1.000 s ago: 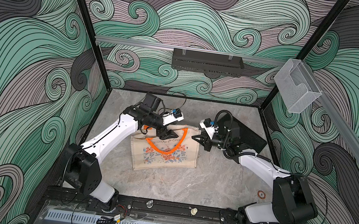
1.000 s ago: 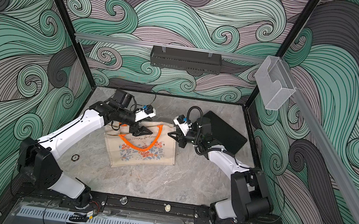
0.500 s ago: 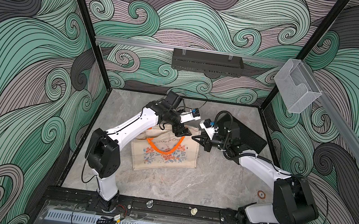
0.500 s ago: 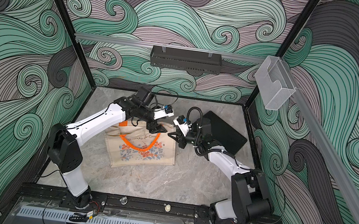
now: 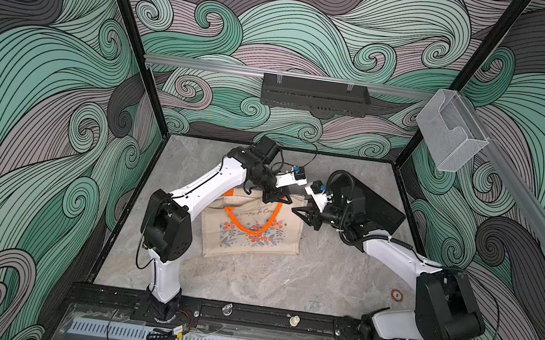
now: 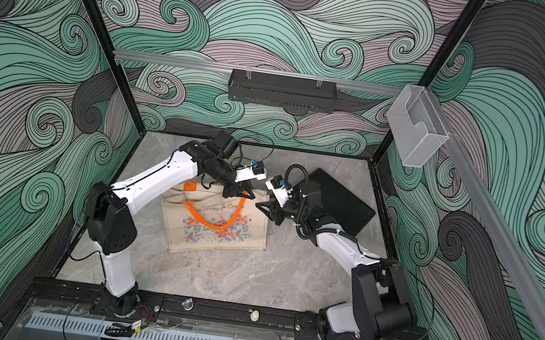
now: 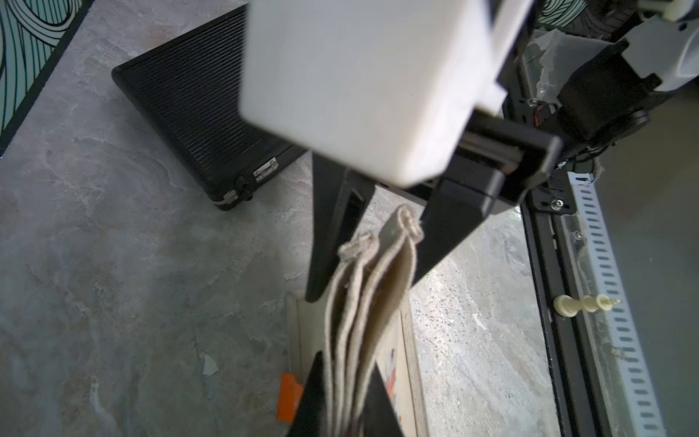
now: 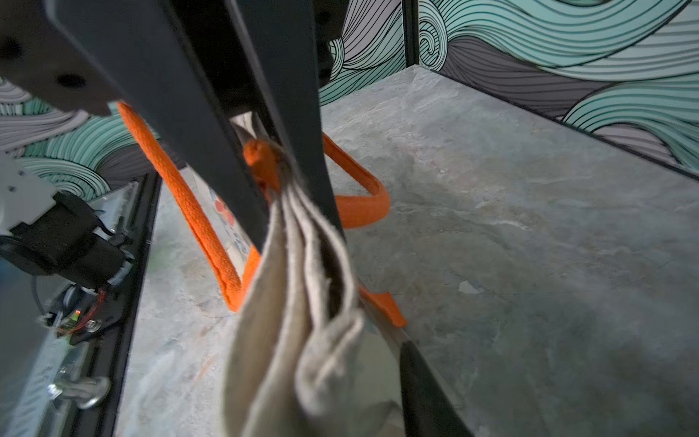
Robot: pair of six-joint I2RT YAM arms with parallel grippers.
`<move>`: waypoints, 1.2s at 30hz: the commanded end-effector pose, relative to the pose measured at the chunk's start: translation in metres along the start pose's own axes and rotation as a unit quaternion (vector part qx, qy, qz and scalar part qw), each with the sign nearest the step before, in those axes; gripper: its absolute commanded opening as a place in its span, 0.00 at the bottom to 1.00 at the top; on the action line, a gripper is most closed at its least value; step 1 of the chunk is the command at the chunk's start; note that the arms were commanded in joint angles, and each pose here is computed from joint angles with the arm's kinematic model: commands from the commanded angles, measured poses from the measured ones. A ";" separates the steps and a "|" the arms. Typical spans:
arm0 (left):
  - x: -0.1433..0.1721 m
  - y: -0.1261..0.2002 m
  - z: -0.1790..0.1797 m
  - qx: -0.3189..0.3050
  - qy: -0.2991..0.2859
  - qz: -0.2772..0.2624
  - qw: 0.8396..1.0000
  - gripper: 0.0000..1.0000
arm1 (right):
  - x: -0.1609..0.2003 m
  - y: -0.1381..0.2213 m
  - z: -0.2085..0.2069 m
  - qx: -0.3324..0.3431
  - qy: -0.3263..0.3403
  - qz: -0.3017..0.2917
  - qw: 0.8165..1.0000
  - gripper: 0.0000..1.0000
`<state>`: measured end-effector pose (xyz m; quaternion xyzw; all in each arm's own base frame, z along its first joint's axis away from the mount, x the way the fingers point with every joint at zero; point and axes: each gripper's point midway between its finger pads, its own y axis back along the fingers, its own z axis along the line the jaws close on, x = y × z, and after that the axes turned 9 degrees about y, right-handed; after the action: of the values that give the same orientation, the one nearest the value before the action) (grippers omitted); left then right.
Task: Put away the canvas bag
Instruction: Press the canvas bag at the center of the board.
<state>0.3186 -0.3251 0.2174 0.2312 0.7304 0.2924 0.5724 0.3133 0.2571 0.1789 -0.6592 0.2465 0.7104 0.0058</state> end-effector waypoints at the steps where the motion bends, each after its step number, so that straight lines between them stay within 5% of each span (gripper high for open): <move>1: -0.008 0.025 -0.024 0.016 -0.019 -0.018 1.000 0.00 | -0.009 0.008 0.000 0.010 0.017 -0.015 1.000 0.40; 6: -0.012 0.053 -0.034 0.006 -0.040 -0.068 0.997 0.00 | -0.002 0.010 0.004 0.010 -0.002 -0.016 1.000 0.50; 8: -0.014 0.061 -0.042 0.024 -0.045 -0.094 0.994 0.00 | 0.002 0.011 0.003 0.024 -0.004 -0.020 1.000 0.64; 15: -0.018 0.075 -0.051 0.050 -0.047 -0.126 0.990 0.00 | -0.007 0.010 0.007 0.012 0.020 -0.051 0.998 0.68; 16: -0.018 0.077 -0.051 0.046 -0.049 -0.127 0.990 0.00 | -0.009 0.009 0.008 0.007 0.021 -0.057 0.998 0.72; 17: -0.019 0.079 -0.051 0.043 -0.051 -0.129 0.989 0.00 | -0.011 0.008 0.009 0.004 0.019 -0.062 0.998 0.91; 21: -0.024 0.083 -0.052 0.042 -0.059 -0.145 0.987 0.00 | -0.024 -0.007 0.019 -0.037 0.029 -0.078 0.996 0.93; 27: -0.032 0.090 -0.050 0.036 -0.066 -0.169 0.983 0.00 | -0.017 -0.026 0.027 -0.062 0.023 -0.062 0.996 0.76; 31: -0.028 0.095 -0.045 0.020 -0.060 -0.166 0.984 0.00 | -0.009 -0.021 0.028 -0.047 0.013 -0.052 0.997 0.39; 34: -0.025 0.095 -0.044 0.015 -0.058 -0.160 0.985 0.00 | -0.003 -0.017 0.030 -0.045 0.007 -0.040 0.998 0.34; 36: -0.024 0.096 -0.043 0.012 -0.058 -0.160 0.985 0.00 | 0.001 -0.017 0.031 -0.043 0.005 -0.029 0.999 0.20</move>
<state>0.2901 -0.2825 0.2815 0.1534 0.7389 0.1968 0.6259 0.2908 0.2896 0.1823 -0.6811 0.1728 0.7115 0.0018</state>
